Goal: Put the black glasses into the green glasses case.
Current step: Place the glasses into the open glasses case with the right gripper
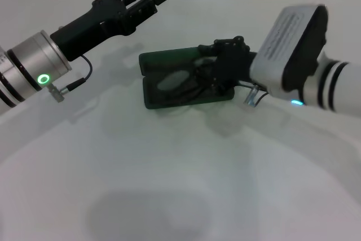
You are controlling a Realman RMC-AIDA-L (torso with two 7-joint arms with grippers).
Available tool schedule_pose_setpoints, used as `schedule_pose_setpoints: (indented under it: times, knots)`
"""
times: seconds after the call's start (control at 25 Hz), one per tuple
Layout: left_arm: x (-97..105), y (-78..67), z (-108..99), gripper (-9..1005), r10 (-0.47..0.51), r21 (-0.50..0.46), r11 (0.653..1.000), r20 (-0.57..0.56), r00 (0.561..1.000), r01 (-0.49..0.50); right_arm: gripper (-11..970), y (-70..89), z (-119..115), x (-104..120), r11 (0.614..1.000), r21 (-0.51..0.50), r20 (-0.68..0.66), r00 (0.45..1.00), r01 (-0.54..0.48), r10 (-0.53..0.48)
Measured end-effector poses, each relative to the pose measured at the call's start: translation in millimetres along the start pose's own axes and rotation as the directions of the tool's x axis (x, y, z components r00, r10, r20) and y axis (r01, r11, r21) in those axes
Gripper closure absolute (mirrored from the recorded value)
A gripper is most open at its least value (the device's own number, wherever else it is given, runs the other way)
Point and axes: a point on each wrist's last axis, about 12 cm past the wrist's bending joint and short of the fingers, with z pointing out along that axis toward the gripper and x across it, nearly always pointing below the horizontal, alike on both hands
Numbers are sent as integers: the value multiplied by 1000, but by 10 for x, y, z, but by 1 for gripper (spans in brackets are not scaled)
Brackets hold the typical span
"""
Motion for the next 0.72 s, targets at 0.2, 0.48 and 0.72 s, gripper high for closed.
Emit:
schedule_pose_setpoints:
  times: [0.2, 0.48, 0.72]
  knots:
    - [-8, -6, 23, 464, 1, 7, 1000, 1, 1000, -1, 562, -223, -84, 20, 996, -62, -100, 994, -58, 51]
    - [-10, -19, 71, 465, 2, 17, 1000, 1, 1000, -2, 562, -180, -73, 34, 1000, -12, -162, 987, 24, -25]
    - [9, -22, 55, 465, 0, 13, 1000, 0, 1000, 0, 545, -195, -47, -91, 998, 6, -130, 990, 65, -63]
